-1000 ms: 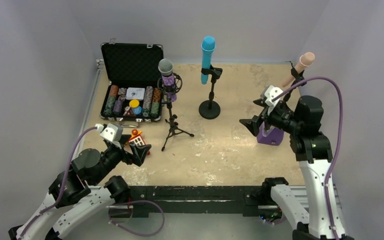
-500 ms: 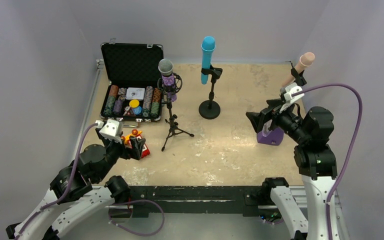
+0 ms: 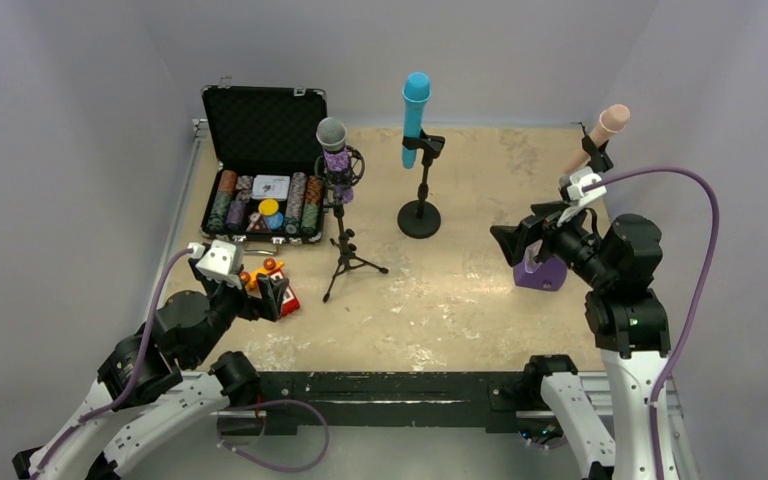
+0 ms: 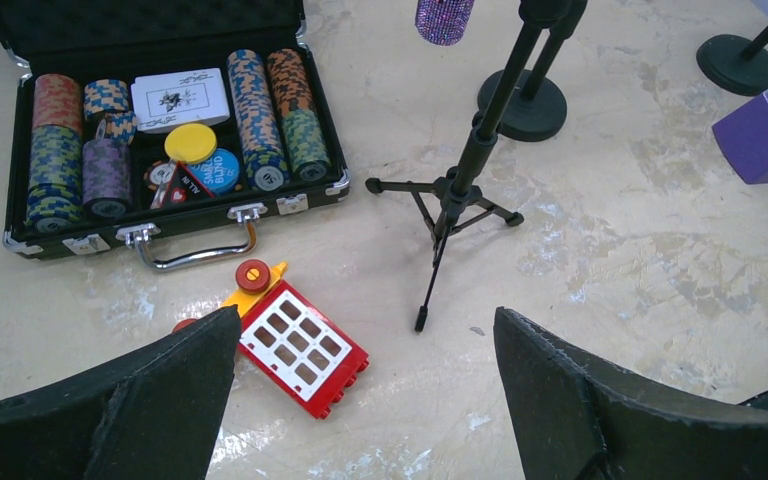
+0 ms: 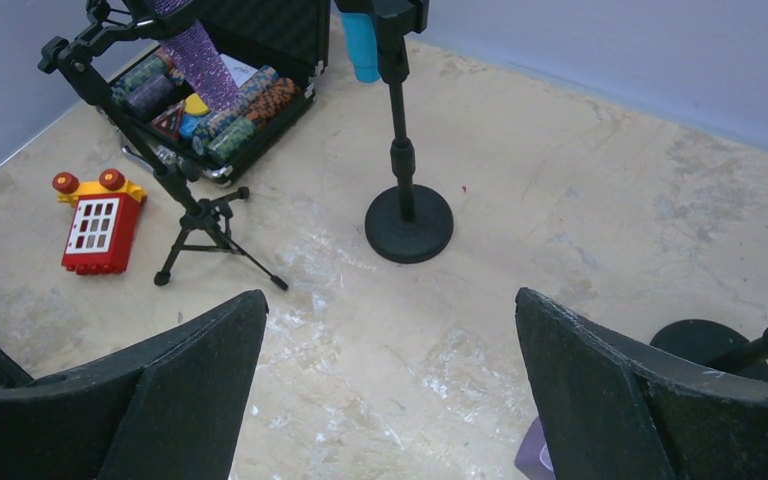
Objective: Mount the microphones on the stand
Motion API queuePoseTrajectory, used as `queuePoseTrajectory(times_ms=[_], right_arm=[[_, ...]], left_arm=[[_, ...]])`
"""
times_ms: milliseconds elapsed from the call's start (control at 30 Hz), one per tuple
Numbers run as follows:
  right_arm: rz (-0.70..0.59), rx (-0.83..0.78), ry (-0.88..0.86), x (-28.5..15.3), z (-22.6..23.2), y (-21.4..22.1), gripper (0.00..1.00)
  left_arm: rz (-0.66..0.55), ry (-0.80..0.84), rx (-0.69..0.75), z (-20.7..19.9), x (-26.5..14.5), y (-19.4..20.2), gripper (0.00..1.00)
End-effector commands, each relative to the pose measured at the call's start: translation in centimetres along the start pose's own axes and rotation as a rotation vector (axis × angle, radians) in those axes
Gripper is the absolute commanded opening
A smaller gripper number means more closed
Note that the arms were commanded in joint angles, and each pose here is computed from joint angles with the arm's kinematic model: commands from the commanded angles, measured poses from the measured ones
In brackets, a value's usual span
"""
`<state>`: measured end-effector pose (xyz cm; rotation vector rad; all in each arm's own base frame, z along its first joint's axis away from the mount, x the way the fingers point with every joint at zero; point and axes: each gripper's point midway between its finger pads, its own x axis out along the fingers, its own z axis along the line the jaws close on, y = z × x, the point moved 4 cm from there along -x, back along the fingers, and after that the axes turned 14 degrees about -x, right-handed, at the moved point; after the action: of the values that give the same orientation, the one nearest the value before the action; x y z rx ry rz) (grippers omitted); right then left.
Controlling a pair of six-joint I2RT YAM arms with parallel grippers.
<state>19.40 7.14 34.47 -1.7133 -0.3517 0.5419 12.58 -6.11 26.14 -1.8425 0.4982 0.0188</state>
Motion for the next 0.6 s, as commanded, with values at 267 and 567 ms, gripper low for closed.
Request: queuePoseTrajectory(times_ms=[267, 567], right_arm=[[-0.024, 0.008, 0.007, 0.23, -0.18, -0.16, 0.99], [-0.019, 0.011, 0.01, 0.28, -0.18, 0.26, 0.99]], left_arm=[[-0.025, 0.013, -0.006, -0.08, -0.28, -0.59, 1.0], [-0.021, 0.016, -0.007, -0.13, -0.21, -0.42, 1.0]])
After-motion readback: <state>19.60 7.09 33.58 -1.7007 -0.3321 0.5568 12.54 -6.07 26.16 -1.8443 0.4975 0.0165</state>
